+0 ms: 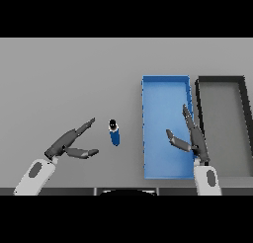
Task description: Pick up the blue pipe and place it into the blue bin.
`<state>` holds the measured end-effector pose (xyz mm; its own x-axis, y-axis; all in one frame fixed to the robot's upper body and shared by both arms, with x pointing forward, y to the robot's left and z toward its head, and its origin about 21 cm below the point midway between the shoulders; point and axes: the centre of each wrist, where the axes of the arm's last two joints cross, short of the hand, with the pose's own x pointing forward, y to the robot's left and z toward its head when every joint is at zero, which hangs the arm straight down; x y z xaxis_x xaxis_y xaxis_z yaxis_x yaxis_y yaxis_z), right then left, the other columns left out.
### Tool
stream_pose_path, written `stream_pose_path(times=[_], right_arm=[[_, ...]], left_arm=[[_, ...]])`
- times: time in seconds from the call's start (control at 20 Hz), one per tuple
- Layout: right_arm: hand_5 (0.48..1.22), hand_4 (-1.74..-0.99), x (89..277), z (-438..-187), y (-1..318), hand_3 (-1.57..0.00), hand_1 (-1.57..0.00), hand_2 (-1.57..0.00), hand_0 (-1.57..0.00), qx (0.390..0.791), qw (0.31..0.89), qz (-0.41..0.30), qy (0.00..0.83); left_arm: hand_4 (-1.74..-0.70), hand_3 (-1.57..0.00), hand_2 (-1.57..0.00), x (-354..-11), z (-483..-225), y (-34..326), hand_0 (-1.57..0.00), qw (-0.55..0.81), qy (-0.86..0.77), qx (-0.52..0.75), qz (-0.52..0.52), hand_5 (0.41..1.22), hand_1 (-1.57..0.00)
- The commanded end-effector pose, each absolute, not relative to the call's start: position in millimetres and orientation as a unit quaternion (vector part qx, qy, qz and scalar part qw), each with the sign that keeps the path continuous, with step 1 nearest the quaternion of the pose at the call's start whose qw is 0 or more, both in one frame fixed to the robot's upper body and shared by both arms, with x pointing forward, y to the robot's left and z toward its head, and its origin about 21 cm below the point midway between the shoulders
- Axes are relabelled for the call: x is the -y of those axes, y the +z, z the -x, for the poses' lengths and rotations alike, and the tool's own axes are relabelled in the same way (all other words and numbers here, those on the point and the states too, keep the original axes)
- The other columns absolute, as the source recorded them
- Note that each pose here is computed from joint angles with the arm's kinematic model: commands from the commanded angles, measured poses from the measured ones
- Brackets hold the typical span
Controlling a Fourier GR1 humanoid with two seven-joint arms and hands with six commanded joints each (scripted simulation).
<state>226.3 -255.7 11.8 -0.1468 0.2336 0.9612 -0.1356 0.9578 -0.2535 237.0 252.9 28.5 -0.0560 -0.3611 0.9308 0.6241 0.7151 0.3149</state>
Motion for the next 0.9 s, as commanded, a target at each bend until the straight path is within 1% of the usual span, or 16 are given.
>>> stream_pose_path(times=[0.0,0.05,0.15,0.3,0.4,0.55,0.65,0.7,0.8,0.85], right_arm=[[0.617,-1.257,254.8,-227,11,0.0,0.0,0.0,0.0,0.741,0.657,0.031,0.139],[0.617,-1.262,252.5,-227,12,0.0,0.0,0.0,0.0,0.741,0.656,0.026,0.141],[0.616,-1.265,253.5,-229,14,0.0,0.0,0.0,0.0,0.74,0.658,0.027,0.137],[0.616,-1.271,253.2,-230,14,0.0,0.0,0.0,0.0,0.736,0.663,0.028,0.134],[0.613,-1.276,252.8,-226,11,0.0,0.0,0.0,0.0,0.739,0.66,0.027,0.132],[0.605,-1.274,254.0,-222,11,0.0,0.0,0.0,0.0,0.74,0.659,0.027,0.129],[0.598,-1.266,251.4,-219,10,0.0,0.0,0.0,0.0,0.741,0.658,0.032,0.131],[0.597,-1.265,252.1,-218,10,0.0,0.0,0.0,0.0,0.74,0.659,0.033,0.127],[0.598,-1.264,257.7,-221,8,0.0,0.0,0.0,0.0,0.736,0.664,0.035,0.13],[0.598,-1.264,256.4,-223,10,0.0,0.0,0.0,0.0,0.737,0.662,0.034,0.128]], left_arm=[[-1.1,0.0,0.0,-247,-234,25,0.0,0.674,-0.369,0.63,0.109,0.454,0.0],[-1.1,0.0,0.0,-240,-237,23,0.0,0.675,-0.371,0.628,0.114,0.447,0.0],[-1.11,0.0,0.0,-227,-236,14,0.0,0.674,-0.372,0.624,0.134,0.447,0.0],[-1.12,0.0,0.0,-207,-240,7,0.0,0.668,-0.378,0.625,0.143,0.446,0.0],[-1.11,0.0,0.0,-199,-249,4,0.0,0.668,-0.377,0.625,0.143,0.447,0.0],[-1.12,0.0,0.0,-180,-254,-8,0.0,0.676,-0.37,0.615,0.167,0.448,0.0],[-1.1,0.0,0.0,-172,-262,-12,0.0,0.67,-0.38,0.619,0.152,0.441,0.0],[-1.08,0.0,0.0,-169,-263,-14,0.0,0.662,-0.384,0.625,0.154,0.442,0.0],[-1.08,0.0,0.0,-157,-265,-14,0.0,0.656,-0.372,0.633,0.175,0.459,0.0],[-1.09,0.0,0.0,-150,-269,-14,0.0,0.655,-0.371,0.631,0.185,0.477,0.0]])
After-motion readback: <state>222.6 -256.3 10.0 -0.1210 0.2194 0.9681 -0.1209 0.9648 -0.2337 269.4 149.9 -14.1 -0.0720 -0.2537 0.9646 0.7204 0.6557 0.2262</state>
